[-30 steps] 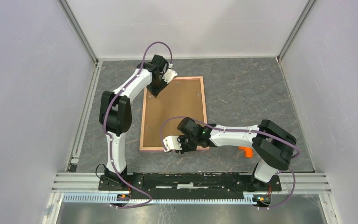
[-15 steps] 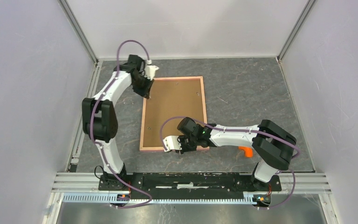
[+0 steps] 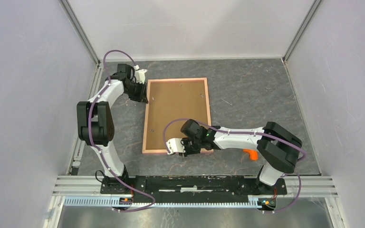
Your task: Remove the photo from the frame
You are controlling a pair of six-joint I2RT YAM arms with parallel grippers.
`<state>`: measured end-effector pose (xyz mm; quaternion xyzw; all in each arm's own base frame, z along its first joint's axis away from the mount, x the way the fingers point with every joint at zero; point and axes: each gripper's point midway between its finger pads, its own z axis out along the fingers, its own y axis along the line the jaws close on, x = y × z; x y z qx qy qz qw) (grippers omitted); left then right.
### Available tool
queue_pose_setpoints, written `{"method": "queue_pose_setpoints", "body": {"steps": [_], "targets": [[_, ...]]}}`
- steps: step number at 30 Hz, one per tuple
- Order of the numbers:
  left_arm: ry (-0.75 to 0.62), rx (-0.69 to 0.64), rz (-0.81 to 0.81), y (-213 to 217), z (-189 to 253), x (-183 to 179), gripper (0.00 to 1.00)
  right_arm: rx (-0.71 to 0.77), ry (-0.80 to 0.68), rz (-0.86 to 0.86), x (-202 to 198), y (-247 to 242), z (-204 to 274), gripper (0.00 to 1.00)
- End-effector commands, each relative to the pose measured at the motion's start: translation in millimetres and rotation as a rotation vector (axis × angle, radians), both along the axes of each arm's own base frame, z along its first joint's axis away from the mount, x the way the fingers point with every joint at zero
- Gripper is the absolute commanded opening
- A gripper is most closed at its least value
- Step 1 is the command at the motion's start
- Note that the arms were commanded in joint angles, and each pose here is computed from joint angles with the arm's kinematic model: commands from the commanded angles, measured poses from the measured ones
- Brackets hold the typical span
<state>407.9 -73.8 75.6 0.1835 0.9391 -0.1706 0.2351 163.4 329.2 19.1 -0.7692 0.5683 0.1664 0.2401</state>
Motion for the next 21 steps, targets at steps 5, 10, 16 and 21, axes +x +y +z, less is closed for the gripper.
{"method": "queue_pose_setpoints", "body": {"steps": [5,10,16,21], "targets": [[-0.042,-0.056,0.09,-3,-7,19,0.02,-0.321,0.242,0.036,-61,-77,-57,0.0],[-0.044,-0.038,0.128,5,-11,22,0.02,-0.321,0.243,0.038,-62,-77,-57,0.0],[-0.06,-0.049,0.14,10,-2,21,0.02,-0.324,0.245,0.038,-62,-77,-58,0.0],[-0.063,-0.044,0.144,17,3,16,0.02,-0.324,0.245,0.041,-62,-77,-58,0.0]]}}
